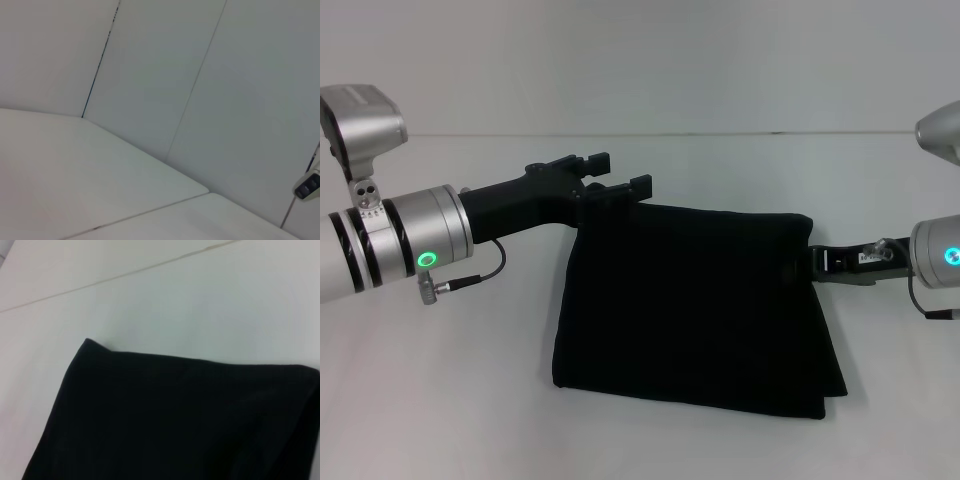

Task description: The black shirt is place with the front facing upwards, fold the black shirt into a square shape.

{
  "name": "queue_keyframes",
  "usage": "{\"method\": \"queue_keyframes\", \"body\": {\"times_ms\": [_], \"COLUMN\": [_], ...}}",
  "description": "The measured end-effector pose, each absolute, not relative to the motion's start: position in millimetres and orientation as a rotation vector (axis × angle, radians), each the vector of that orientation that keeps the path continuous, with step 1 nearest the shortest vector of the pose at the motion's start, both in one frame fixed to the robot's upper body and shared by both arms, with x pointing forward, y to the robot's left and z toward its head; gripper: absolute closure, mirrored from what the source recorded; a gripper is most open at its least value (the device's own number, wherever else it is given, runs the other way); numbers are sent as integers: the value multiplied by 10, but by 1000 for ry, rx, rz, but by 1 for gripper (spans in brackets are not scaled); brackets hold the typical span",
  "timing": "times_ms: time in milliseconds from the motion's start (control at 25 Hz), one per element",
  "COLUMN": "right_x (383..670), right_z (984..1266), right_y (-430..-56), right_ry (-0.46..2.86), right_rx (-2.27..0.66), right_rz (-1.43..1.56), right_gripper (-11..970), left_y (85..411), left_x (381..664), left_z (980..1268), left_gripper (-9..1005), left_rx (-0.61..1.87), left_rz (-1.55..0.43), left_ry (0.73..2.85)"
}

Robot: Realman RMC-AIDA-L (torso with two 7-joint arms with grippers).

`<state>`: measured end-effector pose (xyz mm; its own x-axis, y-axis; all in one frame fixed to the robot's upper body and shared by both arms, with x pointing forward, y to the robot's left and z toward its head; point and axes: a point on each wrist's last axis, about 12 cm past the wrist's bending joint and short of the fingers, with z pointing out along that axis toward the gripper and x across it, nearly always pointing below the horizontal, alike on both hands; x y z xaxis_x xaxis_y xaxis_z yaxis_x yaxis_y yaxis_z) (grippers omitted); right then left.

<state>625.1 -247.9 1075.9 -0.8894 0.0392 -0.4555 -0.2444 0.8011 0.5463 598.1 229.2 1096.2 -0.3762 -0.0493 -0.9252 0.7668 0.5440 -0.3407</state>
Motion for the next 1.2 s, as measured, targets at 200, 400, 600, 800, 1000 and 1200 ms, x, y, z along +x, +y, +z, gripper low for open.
{"method": "queue_keyframes", "body": {"times_ms": [200, 400, 600, 800, 1000, 1200], "right_x": [6278, 6324, 6396, 6431, 6408, 6359], "right_z": [10777, 10811, 10887, 10928, 10907, 10879], "right_y": [-2480, -2489, -2490, -2492, -2509, -2658], "right_ry": [2521, 2507, 2495, 2493, 2501, 2497], "right_rx": [-153, -154, -176, -195, -187, -160], "right_rz": [842, 820, 796, 780, 786, 761], "right_gripper": [888, 922, 921, 920, 921, 878], "left_y": [2293, 2292, 2284, 2284, 2304, 2322], "left_x": [5984, 5990, 5996, 5988, 5982, 5981], "left_z": [10960, 10961, 10964, 10952, 10944, 10948], "left_gripper": [122, 122, 121, 121, 121, 121], "left_rx": [598, 597, 597, 593, 582, 574], "left_rz": [-983, -981, -979, -980, -978, -978], "left_ry": [1749, 1750, 1750, 1753, 1755, 1751]}}
